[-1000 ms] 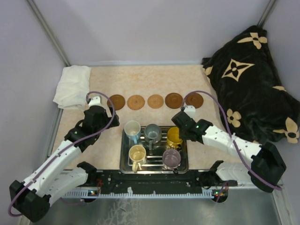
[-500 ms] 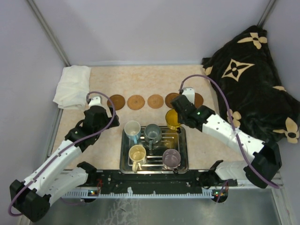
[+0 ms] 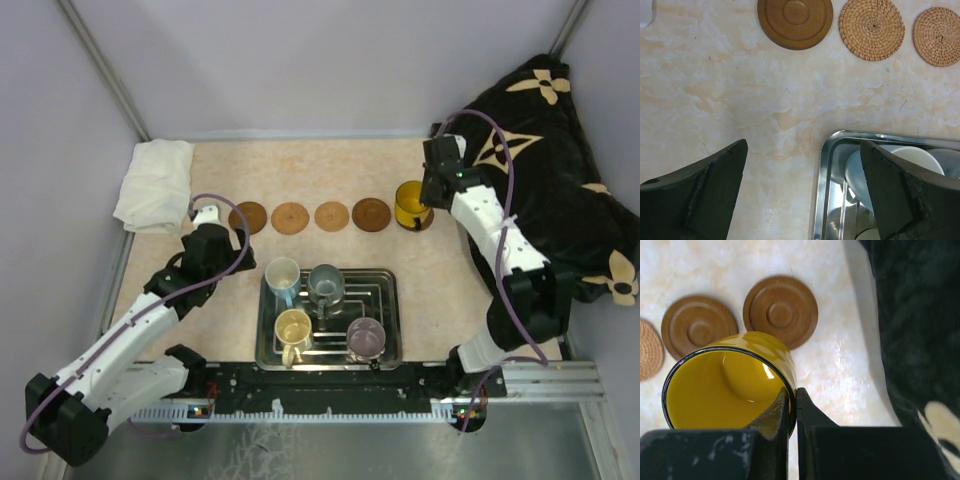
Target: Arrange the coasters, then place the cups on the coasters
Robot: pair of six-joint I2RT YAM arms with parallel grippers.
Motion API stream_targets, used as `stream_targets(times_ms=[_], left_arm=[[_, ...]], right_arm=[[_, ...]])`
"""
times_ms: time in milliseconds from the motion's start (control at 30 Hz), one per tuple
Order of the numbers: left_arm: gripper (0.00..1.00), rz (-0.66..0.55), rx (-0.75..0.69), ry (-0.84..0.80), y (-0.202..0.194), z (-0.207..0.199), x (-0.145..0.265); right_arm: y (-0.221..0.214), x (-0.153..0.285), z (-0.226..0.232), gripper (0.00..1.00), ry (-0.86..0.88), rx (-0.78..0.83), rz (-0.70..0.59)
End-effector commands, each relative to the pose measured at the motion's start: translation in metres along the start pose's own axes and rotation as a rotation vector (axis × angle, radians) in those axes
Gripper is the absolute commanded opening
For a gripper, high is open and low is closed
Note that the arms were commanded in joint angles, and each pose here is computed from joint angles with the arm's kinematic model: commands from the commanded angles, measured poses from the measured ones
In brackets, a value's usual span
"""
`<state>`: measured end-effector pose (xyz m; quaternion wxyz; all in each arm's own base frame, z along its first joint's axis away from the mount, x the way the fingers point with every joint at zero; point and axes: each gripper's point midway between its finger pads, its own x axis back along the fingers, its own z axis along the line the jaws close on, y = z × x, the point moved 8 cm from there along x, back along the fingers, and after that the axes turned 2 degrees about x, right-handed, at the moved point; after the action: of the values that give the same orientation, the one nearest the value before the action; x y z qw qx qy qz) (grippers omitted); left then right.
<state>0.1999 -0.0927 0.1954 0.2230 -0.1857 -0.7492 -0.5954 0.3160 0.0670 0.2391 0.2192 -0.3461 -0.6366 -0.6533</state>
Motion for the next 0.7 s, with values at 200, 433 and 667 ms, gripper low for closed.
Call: stream_targets(times_ms=[200,433,667], left_arm=[[1.00,-0.032,0.006,0.040,0.003,0.000,-0.006],[1.00,-0.028,-0.006,0.065,0.003,0.000,-0.012],[1.00,-0.003,-0.015,0.079,0.000,-0.002,-0.020]], right_arm=[[0.077,-0.050,0.007,0.00,0.082,-0.057,-0.063],[0.085,-0.077,0.005,0.00,0.051,-0.050,-0.033],[0.083,-0.092,-0.006,0.00,0.036,-0.058,0.010]])
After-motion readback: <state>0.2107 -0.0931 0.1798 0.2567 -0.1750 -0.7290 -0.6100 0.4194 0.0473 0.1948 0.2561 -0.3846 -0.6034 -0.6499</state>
